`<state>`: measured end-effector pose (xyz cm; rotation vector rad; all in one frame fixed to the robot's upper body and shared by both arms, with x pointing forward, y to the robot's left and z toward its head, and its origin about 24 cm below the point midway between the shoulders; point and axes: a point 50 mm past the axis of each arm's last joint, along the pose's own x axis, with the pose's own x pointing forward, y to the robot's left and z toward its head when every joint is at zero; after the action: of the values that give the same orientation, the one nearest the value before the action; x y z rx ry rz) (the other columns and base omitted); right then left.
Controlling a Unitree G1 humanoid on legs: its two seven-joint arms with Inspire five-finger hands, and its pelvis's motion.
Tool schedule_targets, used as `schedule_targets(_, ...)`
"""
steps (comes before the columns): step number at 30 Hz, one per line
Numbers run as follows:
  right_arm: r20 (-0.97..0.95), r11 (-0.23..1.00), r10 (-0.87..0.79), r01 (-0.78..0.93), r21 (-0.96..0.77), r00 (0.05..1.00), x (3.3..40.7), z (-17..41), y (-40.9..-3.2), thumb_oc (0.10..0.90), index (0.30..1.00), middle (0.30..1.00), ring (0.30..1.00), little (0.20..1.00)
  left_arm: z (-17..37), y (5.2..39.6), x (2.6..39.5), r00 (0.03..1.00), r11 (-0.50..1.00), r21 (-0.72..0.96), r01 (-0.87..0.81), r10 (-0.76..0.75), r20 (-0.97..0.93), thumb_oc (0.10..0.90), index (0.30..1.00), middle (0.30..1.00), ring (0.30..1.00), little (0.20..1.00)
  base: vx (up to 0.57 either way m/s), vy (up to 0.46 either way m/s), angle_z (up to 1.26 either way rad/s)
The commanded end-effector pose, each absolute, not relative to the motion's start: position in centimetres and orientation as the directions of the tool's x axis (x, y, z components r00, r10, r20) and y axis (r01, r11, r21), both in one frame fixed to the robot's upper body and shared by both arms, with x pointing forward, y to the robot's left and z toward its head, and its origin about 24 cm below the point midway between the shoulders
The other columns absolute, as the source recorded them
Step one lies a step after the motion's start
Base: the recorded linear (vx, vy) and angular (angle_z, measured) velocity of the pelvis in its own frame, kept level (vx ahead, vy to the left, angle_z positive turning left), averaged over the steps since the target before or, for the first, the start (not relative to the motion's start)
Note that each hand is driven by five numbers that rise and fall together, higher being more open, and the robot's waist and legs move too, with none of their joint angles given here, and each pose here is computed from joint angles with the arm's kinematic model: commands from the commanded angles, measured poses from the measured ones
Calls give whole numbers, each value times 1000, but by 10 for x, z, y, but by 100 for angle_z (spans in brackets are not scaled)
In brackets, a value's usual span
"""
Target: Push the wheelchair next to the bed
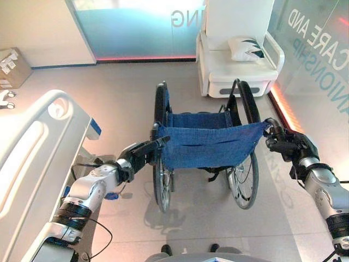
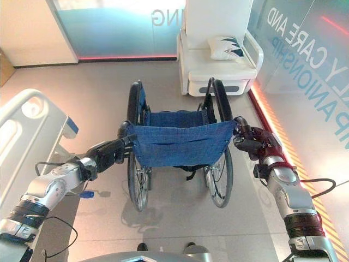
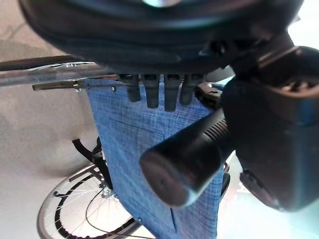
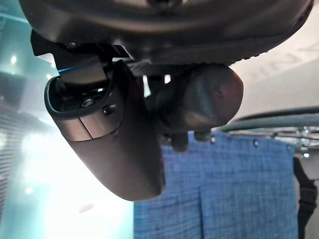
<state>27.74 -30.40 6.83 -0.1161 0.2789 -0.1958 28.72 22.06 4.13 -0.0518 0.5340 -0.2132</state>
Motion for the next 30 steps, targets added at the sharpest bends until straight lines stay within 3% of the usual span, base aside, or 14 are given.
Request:
schedule_targets(1,-97,985,142,-150,-88,985,308,99,-237,400,300,300,300,300,81,205,331,902,980,-37,194,-193,-386,800,900,900,900,900,15,1,-8)
schedule_targets(8,-98,970,199,-210,-119,975,318,106,-221,400,300,300,300,300,70,202,339,885,981,28,194,-163,-436,800,900,900,900,900,18,7,-3)
schedule_targets(9,-97,968,207,-218,-122,974,319,107,-219,400,300,300,300,300,69,200,340,885,981,32,194,-161,-436,654,681,681,681,681,0,0,0)
schedule_targets(10,-97,968,207,-218,-122,974,319,107,-219,400,300,300,300,300,69,200,340,886,981,32,194,-161,-436,654,681,681,681,681,0,0,0)
schedule_targets(11,-95,965,219,-230,-127,971,321,107,-215,400,300,300,300,300,69,196,342,889,980,32,194,-162,-427,467,401,401,401,401,0,0,0)
schedule_targets(12,-95,963,223,-235,-130,970,321,107,-214,400,300,300,300,300,69,195,343,891,980,37,194,-160,-425,400,300,300,300,300,43,22,-2)
schedule_targets(30,-88,946,264,-276,-172,961,336,119,-192,400,300,300,300,300,59,187,348,849,954,152,257,-148,-507,400,300,300,300,300,21,12,-3)
